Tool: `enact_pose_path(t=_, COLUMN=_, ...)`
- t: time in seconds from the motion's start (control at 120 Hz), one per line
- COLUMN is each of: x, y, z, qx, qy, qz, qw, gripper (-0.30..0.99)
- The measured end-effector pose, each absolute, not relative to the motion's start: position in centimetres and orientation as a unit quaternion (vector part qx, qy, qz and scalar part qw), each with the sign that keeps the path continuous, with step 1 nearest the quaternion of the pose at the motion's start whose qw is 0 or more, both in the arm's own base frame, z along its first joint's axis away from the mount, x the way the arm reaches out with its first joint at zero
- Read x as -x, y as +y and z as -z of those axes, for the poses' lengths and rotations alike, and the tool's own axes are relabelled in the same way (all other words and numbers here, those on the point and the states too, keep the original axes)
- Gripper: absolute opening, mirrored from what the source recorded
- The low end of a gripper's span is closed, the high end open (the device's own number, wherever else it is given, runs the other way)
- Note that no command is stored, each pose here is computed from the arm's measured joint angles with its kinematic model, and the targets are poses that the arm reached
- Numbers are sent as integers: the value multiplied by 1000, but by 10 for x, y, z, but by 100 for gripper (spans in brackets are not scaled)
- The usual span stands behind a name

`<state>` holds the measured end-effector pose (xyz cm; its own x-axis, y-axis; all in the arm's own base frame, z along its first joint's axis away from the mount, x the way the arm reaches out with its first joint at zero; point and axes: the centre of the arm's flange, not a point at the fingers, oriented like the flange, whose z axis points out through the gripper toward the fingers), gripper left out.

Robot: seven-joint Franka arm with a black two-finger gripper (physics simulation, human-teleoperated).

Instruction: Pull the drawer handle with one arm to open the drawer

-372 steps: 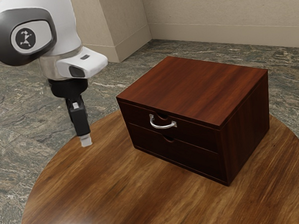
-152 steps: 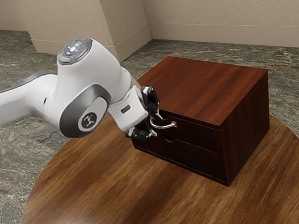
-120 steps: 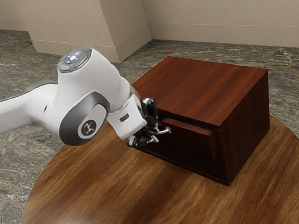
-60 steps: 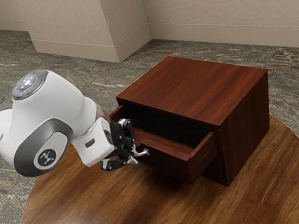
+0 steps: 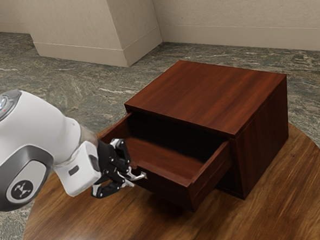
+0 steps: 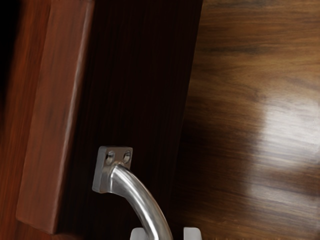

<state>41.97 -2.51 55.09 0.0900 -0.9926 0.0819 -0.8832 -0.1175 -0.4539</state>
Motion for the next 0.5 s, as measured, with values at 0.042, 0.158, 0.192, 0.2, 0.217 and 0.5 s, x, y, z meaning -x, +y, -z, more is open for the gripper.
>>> enact_pose_path(t=0.042, x=-417, y=-25, z=-552, qx=723, qy=648, qz=188, qw=146, gripper=-8)
enact_pose_path(t=0.158, x=-405, y=-23, z=-555, qx=723, qy=647, qz=192, qw=147, gripper=-8)
enact_pose_path(t=0.192, x=-403, y=-23, z=-554, qx=723, qy=648, qz=192, qw=146, gripper=-8)
enact_pose_path(t=0.2, x=-403, y=-23, z=-554, qx=723, qy=648, qz=191, qw=146, gripper=-7)
enact_pose_path(t=0.217, x=-402, y=-23, z=-553, qx=723, qy=648, qz=191, qw=146, gripper=-7)
enact_pose_path(t=0.5, x=-387, y=-20, z=-554, qx=724, qy=648, qz=189, qw=142, gripper=-7)
